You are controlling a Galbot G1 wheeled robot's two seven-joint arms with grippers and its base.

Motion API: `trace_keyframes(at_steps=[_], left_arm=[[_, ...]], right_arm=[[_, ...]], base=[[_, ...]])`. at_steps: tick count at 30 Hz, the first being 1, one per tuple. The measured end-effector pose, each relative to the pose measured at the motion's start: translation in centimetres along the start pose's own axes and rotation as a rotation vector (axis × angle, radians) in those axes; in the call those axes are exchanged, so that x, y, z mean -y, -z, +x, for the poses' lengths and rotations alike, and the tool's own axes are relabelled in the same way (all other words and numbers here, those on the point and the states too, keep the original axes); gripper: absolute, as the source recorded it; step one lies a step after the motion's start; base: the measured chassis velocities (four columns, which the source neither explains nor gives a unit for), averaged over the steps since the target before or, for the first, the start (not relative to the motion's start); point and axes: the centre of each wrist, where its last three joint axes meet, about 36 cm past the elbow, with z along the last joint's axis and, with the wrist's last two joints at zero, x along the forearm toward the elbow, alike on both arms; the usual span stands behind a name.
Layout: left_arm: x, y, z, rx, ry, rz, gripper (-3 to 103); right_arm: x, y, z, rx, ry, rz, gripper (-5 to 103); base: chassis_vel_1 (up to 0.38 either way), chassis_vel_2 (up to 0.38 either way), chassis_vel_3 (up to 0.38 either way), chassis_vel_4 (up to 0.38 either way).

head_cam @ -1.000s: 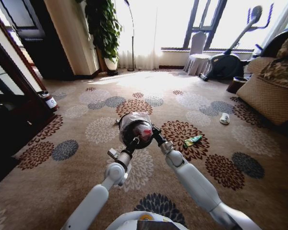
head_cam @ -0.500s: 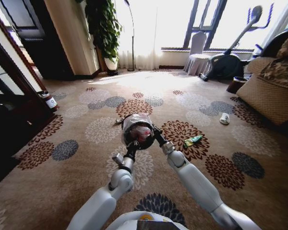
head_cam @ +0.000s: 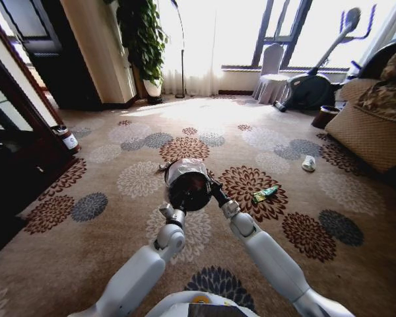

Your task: Pick up the trash from the ground and place it into the trash bin.

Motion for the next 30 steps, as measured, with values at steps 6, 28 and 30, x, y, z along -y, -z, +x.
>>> trace_keyframes(at_steps=[6, 28, 30], left_arm=[[0.3, -0.4, 0.1, 0.013, 0.001, -0.05, 0], [-1.7, 1.3, 6.6, -0.138, -0.331, 0.002, 69], [-2.5, 1.2, 7.4, -0.156, -0.424, -0.006, 80]], right_arm=[[0.0, -0.2, 0.3, -0.002, -0.006, -0.004, 0], [3.9, 1.3, 1.1, -0.086, -0.036, 0.007, 0], [4.3, 1.2, 0.9, -0.106, -0.044, -0.002, 0]], base=[[0.0, 0.0, 0.0, 0.0], [0.0, 0.0, 0.0, 0.0], [0.0, 0.0, 0.0, 0.0]])
